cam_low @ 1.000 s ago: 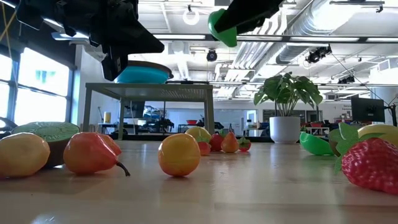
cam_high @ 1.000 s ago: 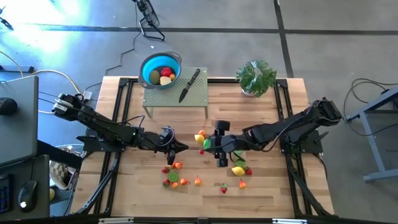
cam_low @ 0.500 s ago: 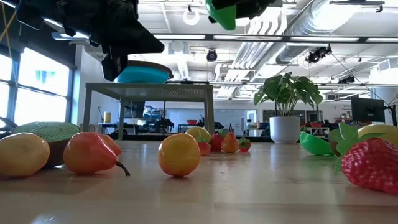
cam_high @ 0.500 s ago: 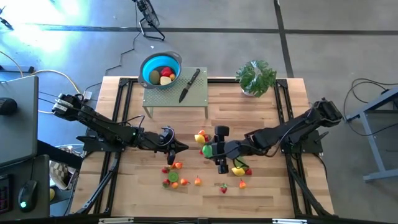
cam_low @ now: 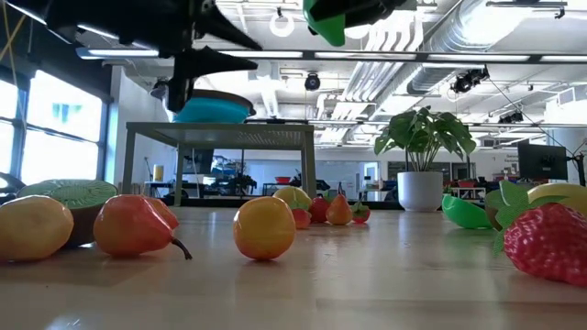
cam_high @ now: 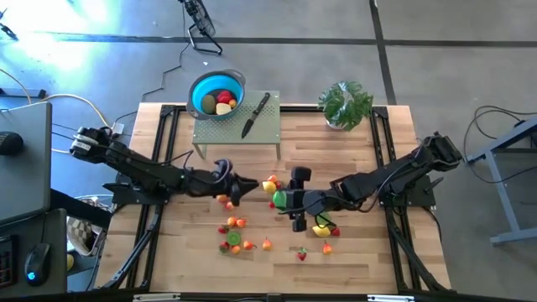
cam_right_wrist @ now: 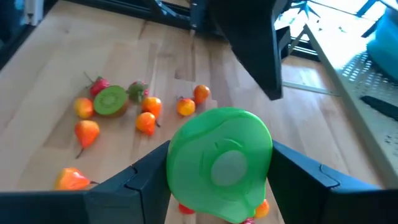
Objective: Pick & Place Fruit
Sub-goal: Put the half green pear into the strainer bowl on the shelf
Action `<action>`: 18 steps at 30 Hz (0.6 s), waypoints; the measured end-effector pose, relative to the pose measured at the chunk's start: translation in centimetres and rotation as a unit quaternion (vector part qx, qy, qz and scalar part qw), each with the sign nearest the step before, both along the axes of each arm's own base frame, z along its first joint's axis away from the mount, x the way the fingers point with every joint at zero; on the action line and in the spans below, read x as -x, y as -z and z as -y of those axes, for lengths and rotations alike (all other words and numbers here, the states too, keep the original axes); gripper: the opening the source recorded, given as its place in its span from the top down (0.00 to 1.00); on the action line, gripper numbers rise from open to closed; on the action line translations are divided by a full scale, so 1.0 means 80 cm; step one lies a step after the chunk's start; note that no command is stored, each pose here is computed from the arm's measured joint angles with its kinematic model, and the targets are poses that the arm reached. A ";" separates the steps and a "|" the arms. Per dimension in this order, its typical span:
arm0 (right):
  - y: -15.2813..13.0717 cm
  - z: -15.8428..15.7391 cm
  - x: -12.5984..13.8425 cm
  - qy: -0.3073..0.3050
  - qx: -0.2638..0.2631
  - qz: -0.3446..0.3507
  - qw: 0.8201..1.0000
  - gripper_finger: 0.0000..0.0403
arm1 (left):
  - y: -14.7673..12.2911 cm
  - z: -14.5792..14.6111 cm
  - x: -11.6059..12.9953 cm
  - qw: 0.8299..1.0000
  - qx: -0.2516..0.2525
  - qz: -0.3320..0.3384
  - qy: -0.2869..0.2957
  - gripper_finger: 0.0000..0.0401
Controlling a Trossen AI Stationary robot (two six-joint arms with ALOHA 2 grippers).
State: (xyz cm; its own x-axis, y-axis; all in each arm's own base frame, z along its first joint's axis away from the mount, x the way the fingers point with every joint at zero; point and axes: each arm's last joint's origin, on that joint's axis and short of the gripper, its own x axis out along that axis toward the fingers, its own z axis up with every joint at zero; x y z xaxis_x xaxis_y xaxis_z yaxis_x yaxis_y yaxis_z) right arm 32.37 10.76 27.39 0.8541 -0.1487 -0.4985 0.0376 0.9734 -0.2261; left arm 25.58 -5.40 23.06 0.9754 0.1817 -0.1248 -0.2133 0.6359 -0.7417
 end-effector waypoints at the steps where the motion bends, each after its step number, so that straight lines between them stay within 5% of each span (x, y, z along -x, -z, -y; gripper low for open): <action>1: 0.000 0.001 0.000 0.005 0.003 0.001 1.000 0.46 | -0.003 -0.002 -0.001 1.000 0.006 0.013 0.000 0.70; 9: -0.001 0.008 -0.001 0.033 0.046 0.003 0.998 0.46 | -0.024 -0.004 -0.002 0.994 0.034 0.100 0.017 0.46; 18: -0.001 0.021 -0.004 0.053 0.095 -0.002 0.994 0.45 | -0.052 0.002 -0.030 0.992 0.062 0.114 0.003 0.47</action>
State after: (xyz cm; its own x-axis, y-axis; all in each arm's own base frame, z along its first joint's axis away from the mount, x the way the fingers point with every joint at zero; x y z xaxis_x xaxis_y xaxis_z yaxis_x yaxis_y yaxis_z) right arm 32.70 9.04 27.51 0.8268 -0.3297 -0.4558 0.1363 0.9035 -0.4063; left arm 27.96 -5.53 27.19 0.9820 0.1722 0.0777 -0.0278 0.5383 -0.8423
